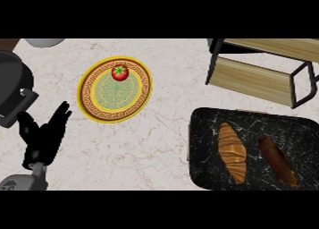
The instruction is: Pick the croissant from the tray and place it in the tiered shelf
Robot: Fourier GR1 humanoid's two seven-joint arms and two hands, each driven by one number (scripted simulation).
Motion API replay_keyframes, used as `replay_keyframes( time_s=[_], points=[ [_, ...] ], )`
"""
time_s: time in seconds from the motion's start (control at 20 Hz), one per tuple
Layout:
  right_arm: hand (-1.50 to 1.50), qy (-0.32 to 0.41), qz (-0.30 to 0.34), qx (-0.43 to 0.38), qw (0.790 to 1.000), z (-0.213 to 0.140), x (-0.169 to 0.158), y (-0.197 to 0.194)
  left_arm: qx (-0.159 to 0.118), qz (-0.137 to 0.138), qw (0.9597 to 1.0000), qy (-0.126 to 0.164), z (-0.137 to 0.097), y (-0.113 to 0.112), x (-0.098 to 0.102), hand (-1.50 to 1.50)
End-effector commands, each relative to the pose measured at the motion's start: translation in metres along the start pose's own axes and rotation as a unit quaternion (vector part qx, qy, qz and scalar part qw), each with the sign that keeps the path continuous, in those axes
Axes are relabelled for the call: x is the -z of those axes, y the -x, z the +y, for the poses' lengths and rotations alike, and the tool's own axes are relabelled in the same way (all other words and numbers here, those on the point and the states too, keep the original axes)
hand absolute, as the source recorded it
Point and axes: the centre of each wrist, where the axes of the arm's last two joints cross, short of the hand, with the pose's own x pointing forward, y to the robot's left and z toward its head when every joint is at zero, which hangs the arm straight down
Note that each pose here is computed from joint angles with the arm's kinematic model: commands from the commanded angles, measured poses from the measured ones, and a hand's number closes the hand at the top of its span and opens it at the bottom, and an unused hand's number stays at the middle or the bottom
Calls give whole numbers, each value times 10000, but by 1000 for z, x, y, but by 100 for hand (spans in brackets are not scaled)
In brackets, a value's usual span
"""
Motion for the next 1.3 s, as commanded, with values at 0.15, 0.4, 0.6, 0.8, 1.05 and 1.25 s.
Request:
replay_keyframes(
  time_s=[0.15, 0.4, 0.6, 0.8, 1.05, 1.25],
  points=[
    [-150, 343, 779, -418, 9955, 22, 0, -56, -13, 395, 9991, 180, -16, 19, -2, 0],
    [-150, 639, 1229, -885, 9864, 39, 9, -72, -16, 288, 9991, 303, -10, 10, 0, 0],
    [-150, 461, 1614, -992, 9808, 55, 14, -94, 97, 267, 9990, 358, -10, -12, 16, 0],
    [-150, 177, 1839, -1288, 9743, 80, 28, -87, -25, 375, 9988, 311, -18, 18, -5, 0],
    [-150, 20, 2083, -1534, 9660, 110, 50, -77, 72, 323, 9993, 167, -22, -3, 7, 0],
    [-150, 156, 2309, -1698, 9579, 112, 51, -68, 46, 382, 9989, 257, 6, 3, -2, 0]
  ],
)
